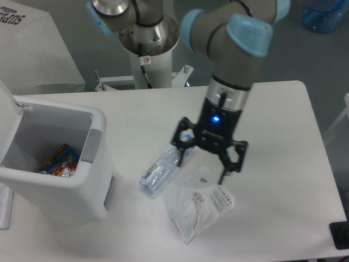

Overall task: Open the trash can
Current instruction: 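Withdraw the gripper from the open bin back over the bottle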

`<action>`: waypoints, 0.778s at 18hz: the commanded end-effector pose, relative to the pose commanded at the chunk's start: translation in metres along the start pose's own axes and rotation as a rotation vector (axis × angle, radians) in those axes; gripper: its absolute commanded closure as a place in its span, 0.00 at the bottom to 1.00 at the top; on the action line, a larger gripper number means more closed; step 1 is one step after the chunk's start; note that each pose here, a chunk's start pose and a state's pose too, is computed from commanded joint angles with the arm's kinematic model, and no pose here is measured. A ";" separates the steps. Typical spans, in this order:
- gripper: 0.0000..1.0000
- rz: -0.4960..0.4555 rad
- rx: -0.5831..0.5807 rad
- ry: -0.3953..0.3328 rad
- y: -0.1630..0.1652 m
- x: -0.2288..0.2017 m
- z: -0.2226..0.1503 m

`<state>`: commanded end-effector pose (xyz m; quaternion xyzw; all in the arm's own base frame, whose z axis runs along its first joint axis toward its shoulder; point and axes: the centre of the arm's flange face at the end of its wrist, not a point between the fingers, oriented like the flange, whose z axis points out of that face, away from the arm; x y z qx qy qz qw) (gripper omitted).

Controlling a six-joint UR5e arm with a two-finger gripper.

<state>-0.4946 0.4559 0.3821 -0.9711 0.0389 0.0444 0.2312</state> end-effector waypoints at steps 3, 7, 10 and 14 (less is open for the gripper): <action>0.00 0.107 -0.092 -0.024 0.022 -0.016 0.005; 0.00 0.152 -0.202 -0.032 0.035 -0.022 0.023; 0.00 0.181 -0.275 -0.044 0.039 -0.021 0.027; 0.00 0.197 -0.302 -0.040 0.037 -0.017 0.034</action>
